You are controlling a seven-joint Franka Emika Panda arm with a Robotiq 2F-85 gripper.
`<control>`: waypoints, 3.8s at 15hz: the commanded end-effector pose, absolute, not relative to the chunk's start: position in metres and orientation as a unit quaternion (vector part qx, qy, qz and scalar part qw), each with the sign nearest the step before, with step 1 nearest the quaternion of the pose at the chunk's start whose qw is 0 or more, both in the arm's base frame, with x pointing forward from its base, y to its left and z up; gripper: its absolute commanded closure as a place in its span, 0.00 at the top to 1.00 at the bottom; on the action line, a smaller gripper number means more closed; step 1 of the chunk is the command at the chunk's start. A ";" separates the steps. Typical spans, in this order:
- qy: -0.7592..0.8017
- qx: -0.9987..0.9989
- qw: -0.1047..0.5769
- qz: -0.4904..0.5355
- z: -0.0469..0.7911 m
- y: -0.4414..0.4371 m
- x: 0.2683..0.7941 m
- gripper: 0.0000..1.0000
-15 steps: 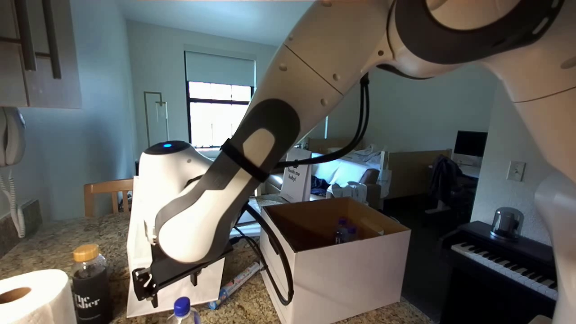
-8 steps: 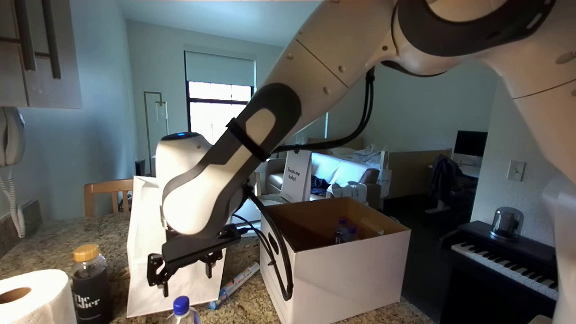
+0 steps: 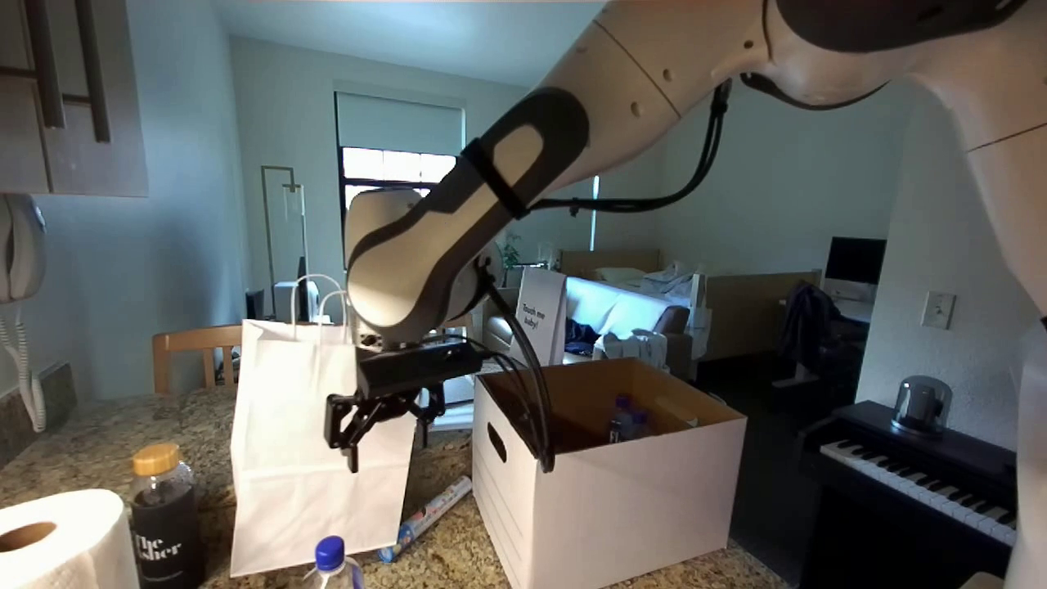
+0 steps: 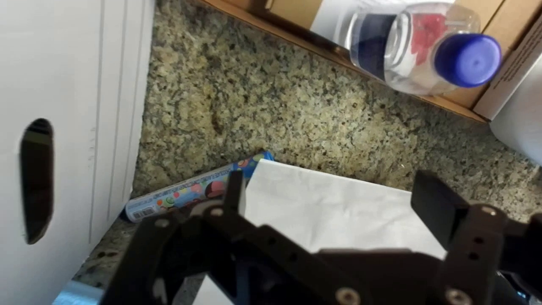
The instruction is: Pick up the bottle from the box and put them on the counter
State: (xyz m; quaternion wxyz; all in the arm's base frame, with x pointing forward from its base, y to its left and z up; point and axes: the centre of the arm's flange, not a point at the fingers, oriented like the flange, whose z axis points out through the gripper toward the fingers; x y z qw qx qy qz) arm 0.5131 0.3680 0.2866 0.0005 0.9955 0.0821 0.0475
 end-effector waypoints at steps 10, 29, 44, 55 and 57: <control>0.003 0.998 0.035 0.058 0.439 0.103 0.534 1.00; -0.313 0.948 0.051 -0.014 0.362 -0.050 0.577 1.00; -0.583 0.802 -0.117 -0.058 0.321 -0.011 0.536 1.00; -0.563 0.814 -0.142 -0.013 0.342 0.016 0.565 1.00; -0.598 0.786 -0.158 0.003 0.350 -0.017 0.579 1.00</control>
